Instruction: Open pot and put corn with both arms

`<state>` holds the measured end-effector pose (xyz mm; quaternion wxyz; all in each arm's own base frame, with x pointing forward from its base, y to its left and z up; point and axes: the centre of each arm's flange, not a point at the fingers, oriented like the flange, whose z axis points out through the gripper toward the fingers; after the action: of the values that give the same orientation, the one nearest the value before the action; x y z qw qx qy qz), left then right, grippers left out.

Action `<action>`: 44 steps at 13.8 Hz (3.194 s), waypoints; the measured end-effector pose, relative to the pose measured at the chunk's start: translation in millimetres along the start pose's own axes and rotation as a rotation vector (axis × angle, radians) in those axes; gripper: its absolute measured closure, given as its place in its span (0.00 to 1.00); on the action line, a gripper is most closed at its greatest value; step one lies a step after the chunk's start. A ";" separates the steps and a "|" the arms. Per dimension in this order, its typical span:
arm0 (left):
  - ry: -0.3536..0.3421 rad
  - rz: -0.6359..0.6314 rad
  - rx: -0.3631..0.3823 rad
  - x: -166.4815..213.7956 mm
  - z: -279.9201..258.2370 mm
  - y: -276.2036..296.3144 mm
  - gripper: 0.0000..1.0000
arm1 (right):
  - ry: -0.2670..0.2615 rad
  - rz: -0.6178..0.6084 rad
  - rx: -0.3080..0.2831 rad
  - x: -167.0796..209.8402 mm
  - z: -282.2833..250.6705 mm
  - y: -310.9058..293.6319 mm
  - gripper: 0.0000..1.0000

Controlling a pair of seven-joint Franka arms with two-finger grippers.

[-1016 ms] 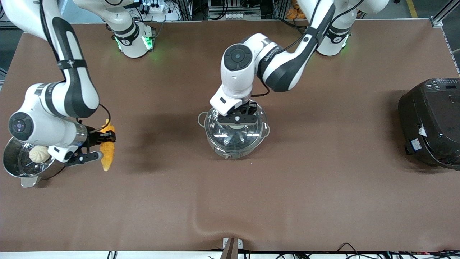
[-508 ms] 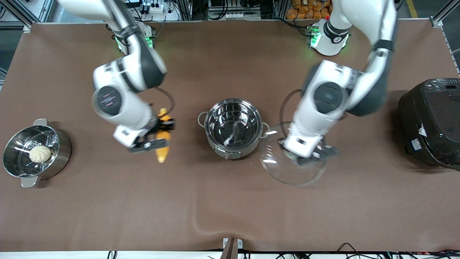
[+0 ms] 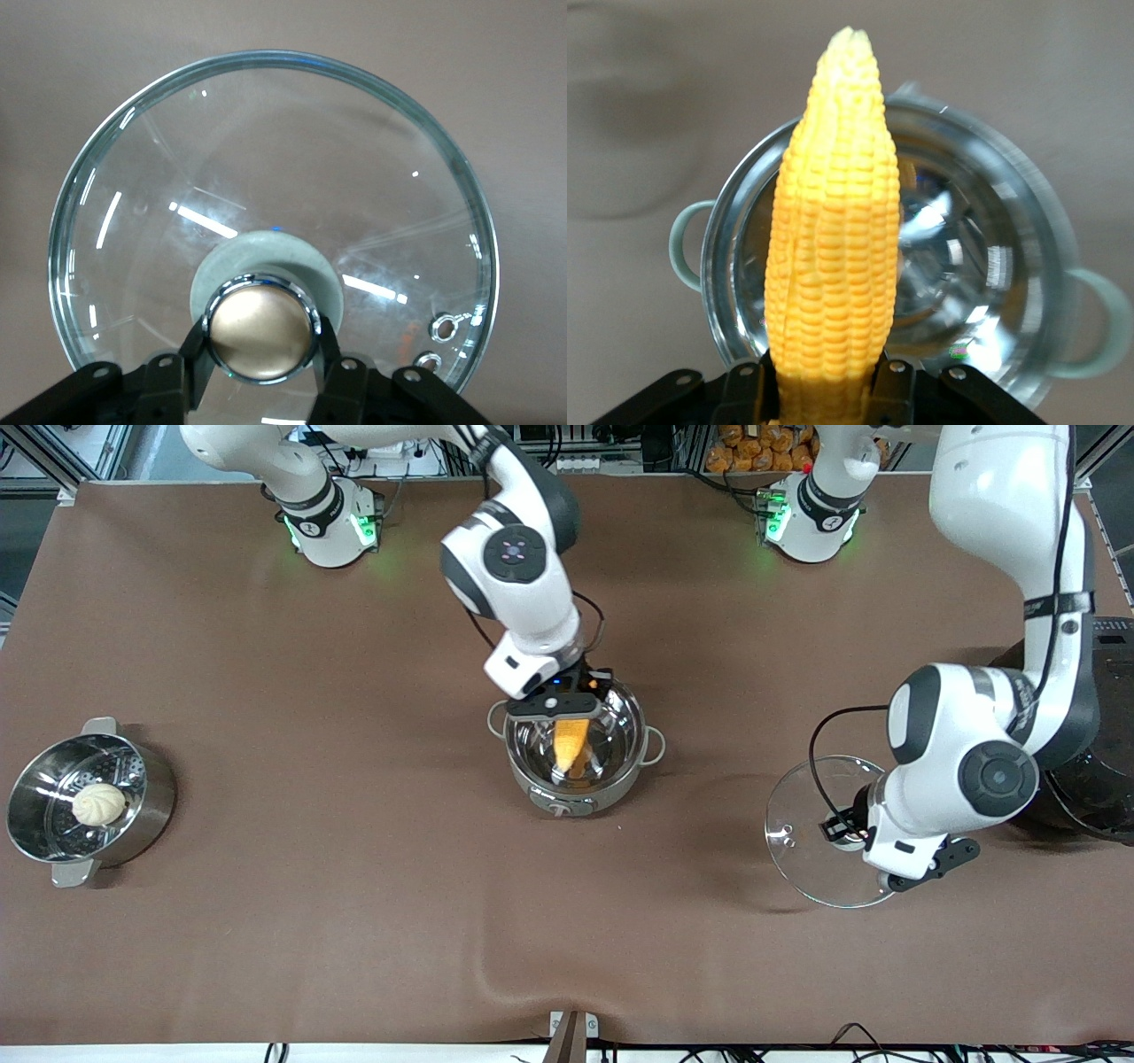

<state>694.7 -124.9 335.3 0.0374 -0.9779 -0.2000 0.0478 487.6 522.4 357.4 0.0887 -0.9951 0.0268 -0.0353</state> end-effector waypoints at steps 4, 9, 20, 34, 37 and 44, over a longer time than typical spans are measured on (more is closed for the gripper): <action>-0.060 0.036 0.038 -9.1 75.8 24.5 0.52 | -0.026 0.010 -0.050 -1.9 57.6 5.0 0.66; -0.064 0.057 0.036 -20.0 112.1 35.3 0.52 | -0.014 0.015 -0.051 6.8 48.6 4.9 0.31; -0.029 0.051 0.011 -16.4 78.4 33.6 0.00 | 0.014 0.214 -0.111 165.0 -190.1 248.9 0.00; 0.063 0.305 -0.077 -97.8 -260.7 -129.0 0.00 | -0.086 -0.074 -0.182 119.5 -338.1 495.6 0.00; 0.083 0.422 -0.084 -116.6 -292.8 -161.8 0.00 | -0.094 -0.072 -0.175 111.3 -335.5 497.8 0.00; 0.063 0.523 -0.077 -128.3 -304.2 -167.7 0.00 | -0.079 -0.036 -0.157 112.2 -339.6 517.2 0.00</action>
<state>545.2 -38.2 662.8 -0.0074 -0.9981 0.0589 0.0177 549.5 -51.9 605.8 0.0108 -0.9999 0.0081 0.0044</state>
